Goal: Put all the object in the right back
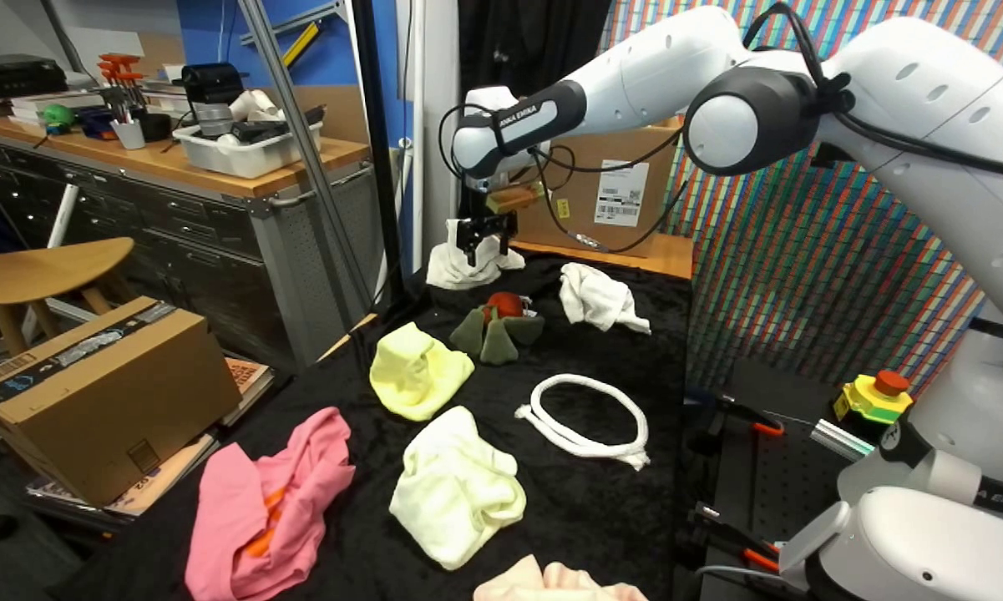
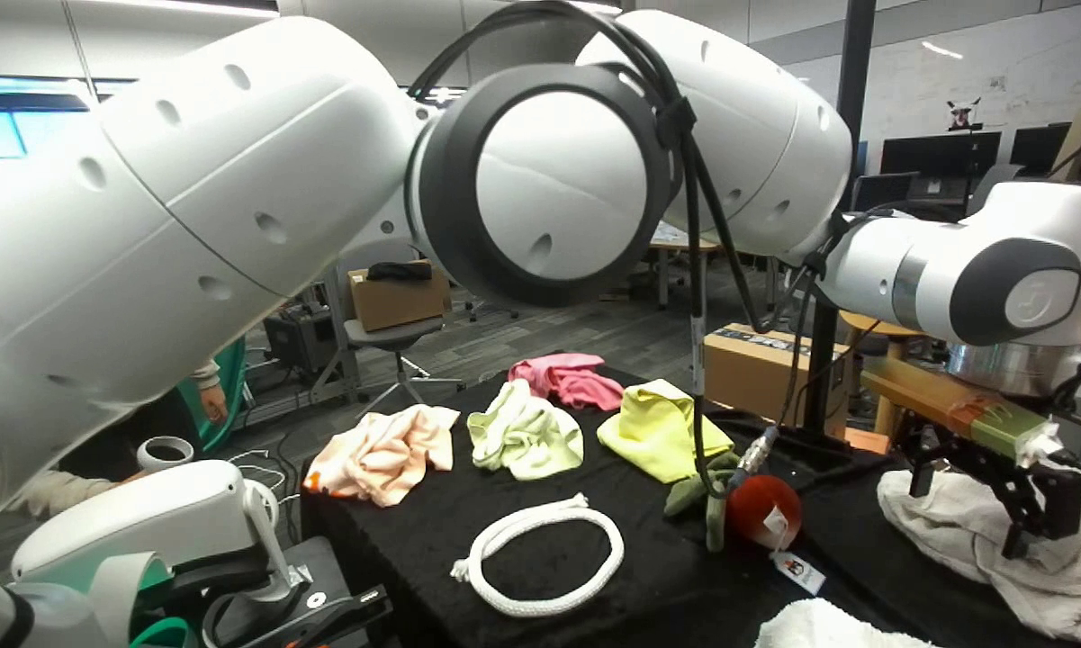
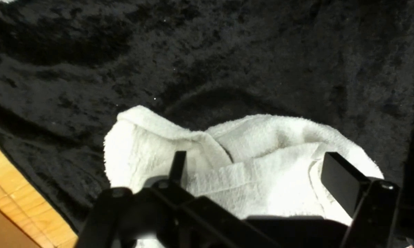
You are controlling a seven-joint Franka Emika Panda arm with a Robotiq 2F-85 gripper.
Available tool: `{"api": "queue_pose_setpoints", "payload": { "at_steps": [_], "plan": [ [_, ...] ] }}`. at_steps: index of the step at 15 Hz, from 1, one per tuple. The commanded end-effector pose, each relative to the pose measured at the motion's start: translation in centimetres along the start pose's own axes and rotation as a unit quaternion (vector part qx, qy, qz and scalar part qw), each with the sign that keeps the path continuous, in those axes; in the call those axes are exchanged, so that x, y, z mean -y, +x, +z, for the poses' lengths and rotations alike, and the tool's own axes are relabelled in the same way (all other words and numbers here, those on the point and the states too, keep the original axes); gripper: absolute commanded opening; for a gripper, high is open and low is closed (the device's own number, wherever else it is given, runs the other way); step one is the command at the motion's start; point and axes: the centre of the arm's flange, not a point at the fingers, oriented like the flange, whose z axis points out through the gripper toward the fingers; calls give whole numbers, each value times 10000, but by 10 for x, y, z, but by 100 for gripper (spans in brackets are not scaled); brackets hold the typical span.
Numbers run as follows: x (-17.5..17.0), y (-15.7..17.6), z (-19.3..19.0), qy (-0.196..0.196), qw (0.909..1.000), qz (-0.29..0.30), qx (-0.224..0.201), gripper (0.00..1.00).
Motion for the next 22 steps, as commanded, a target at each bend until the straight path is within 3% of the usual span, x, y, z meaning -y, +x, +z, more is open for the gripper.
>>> {"api": "queue_pose_setpoints", "payload": {
  "at_steps": [1,8,9,10,18,22],
  "plan": [
    [-3,39,4,-323,9990,183,-232,100],
    [-2,51,7,-481,9973,394,-403,100],
    [-1,51,8,-486,9973,382,-387,75],
    [0,51,9,-486,9975,366,-365,74],
    [5,40,0,-425,9988,230,8,8],
    [9,24,-16,-316,9989,54,328,4]
  ]
}}
